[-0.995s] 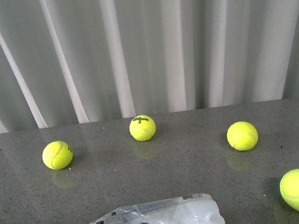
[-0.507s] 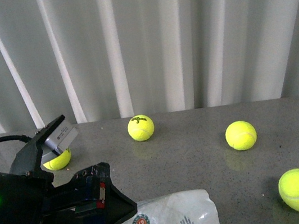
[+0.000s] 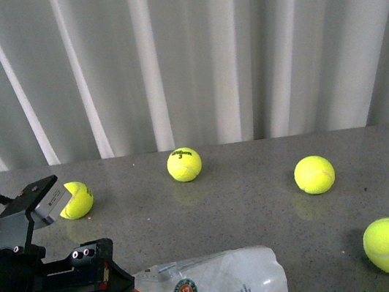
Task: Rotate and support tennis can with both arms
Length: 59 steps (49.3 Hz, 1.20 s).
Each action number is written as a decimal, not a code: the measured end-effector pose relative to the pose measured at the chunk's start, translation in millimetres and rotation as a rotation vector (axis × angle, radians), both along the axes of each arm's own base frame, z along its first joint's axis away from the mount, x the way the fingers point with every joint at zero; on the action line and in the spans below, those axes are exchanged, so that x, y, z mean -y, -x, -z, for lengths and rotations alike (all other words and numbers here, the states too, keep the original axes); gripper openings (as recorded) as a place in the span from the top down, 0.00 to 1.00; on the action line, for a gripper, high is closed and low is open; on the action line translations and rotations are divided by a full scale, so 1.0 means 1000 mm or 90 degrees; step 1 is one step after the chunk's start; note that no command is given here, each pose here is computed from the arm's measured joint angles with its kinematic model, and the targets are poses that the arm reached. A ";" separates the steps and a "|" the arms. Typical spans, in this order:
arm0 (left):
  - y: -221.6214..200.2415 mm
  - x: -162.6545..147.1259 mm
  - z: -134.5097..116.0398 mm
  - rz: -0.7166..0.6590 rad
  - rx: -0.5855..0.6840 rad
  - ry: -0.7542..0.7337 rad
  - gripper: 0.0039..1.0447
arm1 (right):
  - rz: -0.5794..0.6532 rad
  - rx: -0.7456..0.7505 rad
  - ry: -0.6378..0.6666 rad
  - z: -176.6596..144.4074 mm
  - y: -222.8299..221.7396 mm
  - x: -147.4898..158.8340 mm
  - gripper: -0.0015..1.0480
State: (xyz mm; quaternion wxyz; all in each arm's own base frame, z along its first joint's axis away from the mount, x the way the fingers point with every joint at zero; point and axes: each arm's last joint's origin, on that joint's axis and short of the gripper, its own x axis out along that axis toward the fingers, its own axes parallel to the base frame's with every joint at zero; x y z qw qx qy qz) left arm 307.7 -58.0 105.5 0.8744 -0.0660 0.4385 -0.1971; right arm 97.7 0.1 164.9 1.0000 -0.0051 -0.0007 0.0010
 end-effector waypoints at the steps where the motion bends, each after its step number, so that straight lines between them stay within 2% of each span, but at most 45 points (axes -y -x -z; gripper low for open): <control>1: 0.000 0.000 0.001 -0.002 -0.003 -0.002 0.06 | 0.000 0.000 0.000 0.000 0.000 0.000 0.07; 13: 0.006 0.007 0.008 0.022 -0.048 0.029 0.06 | 0.000 0.000 0.000 0.000 0.000 0.000 0.07; 29: 0.018 0.019 0.014 0.003 -0.093 0.086 0.06 | 0.000 0.000 0.000 0.000 0.000 0.000 0.07; 48: 0.019 0.041 0.019 -0.031 -0.037 0.119 0.06 | 0.000 0.000 0.000 0.000 0.000 0.000 0.07; 59: 0.022 0.044 0.025 -0.038 -0.050 0.110 0.35 | 0.000 0.000 0.000 0.000 0.000 0.000 0.07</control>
